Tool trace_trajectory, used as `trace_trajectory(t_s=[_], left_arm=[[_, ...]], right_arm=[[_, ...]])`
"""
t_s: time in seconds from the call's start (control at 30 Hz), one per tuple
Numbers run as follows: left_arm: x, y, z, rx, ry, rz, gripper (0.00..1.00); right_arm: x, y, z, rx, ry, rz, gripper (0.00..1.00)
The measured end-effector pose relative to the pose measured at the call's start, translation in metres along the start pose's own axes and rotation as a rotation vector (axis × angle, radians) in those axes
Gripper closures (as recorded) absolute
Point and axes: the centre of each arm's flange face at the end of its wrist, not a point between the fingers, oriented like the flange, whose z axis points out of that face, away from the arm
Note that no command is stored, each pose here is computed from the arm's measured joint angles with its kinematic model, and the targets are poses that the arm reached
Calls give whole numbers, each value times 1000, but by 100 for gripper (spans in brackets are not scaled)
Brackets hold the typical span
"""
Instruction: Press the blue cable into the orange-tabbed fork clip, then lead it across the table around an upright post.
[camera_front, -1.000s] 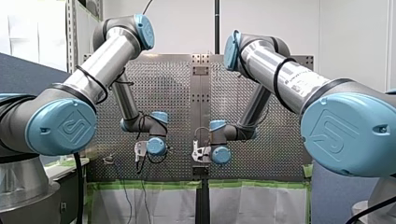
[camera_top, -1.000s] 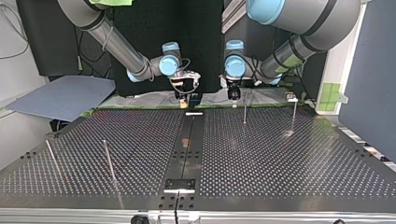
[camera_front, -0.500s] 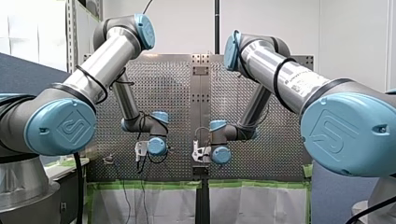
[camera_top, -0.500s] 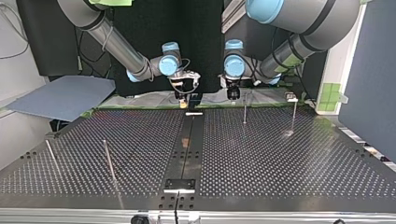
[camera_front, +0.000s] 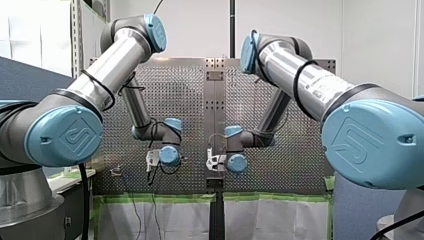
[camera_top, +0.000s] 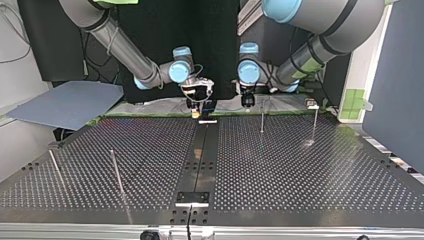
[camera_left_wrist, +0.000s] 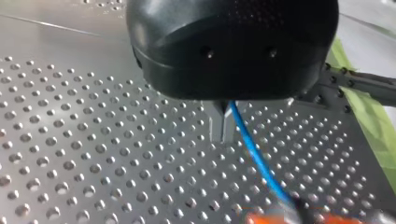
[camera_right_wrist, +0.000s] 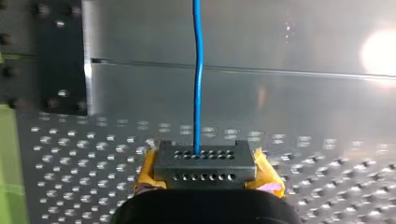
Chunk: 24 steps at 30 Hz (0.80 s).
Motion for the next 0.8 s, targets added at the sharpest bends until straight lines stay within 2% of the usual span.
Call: trace_trajectory(t_s=[0.2, 0.33, 0.57, 0.8], left_arm=[[-26, -15, -5, 22, -6, 28, 100], [-42, -21, -14, 31, -7, 18, 100], [-75, -19, -25, -2, -11, -35, 100], [-110, -24, -39, -3, -41, -39, 100]], right_arm=[[32, 1, -2, 0, 9, 1, 100], [56, 1, -5, -1, 11, 6, 100], [99, -2, -12, 6, 36, 21, 100], [140, -1, -20, 7, 60, 24, 100]])
